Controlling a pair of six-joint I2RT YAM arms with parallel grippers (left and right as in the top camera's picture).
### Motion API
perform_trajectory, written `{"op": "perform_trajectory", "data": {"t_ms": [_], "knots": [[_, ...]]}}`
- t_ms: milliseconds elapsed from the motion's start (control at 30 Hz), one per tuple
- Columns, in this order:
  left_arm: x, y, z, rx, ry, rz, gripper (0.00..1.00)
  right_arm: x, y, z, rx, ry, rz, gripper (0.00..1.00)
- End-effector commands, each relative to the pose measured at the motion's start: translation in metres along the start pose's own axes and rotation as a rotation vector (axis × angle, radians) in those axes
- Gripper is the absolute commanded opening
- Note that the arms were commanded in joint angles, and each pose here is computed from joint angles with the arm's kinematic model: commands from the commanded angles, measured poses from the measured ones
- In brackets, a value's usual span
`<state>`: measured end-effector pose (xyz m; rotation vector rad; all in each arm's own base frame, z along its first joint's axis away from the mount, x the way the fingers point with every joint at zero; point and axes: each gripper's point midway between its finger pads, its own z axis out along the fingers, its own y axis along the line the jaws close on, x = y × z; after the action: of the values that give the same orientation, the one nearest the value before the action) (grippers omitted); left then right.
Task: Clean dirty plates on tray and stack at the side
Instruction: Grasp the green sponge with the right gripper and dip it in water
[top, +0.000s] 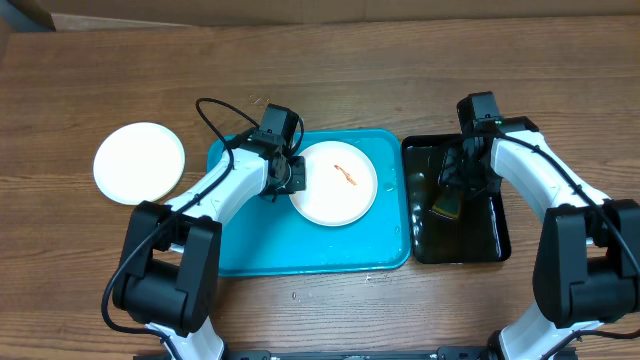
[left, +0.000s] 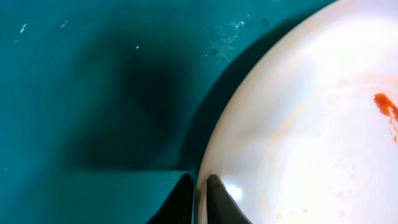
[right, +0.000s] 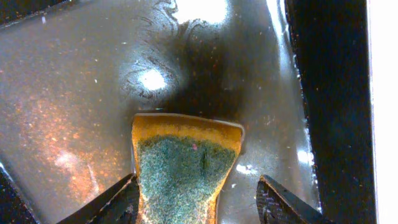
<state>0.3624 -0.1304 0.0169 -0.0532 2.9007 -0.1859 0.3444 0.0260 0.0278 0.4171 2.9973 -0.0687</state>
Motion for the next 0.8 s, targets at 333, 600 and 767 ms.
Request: {"op": "perform_trajectory", "data": {"t_ms": [333, 600, 767], "knots": [[0.003, 0.007, 0.001, -0.030, 0.034, 0.002, 0.20, 0.028, 0.006, 0.013, -0.042, 0.086, 0.122, 0.44], [0.003, 0.007, 0.001, -0.029, 0.033, 0.003, 0.21, 0.020, 0.008, 0.021, -0.060, 0.035, 0.087, 0.21], [-0.001, 0.005, 0.001, -0.023, 0.015, 0.003, 0.24, 0.017, 0.010, 0.020, -0.065, 0.023, 0.046, 0.06]]}}
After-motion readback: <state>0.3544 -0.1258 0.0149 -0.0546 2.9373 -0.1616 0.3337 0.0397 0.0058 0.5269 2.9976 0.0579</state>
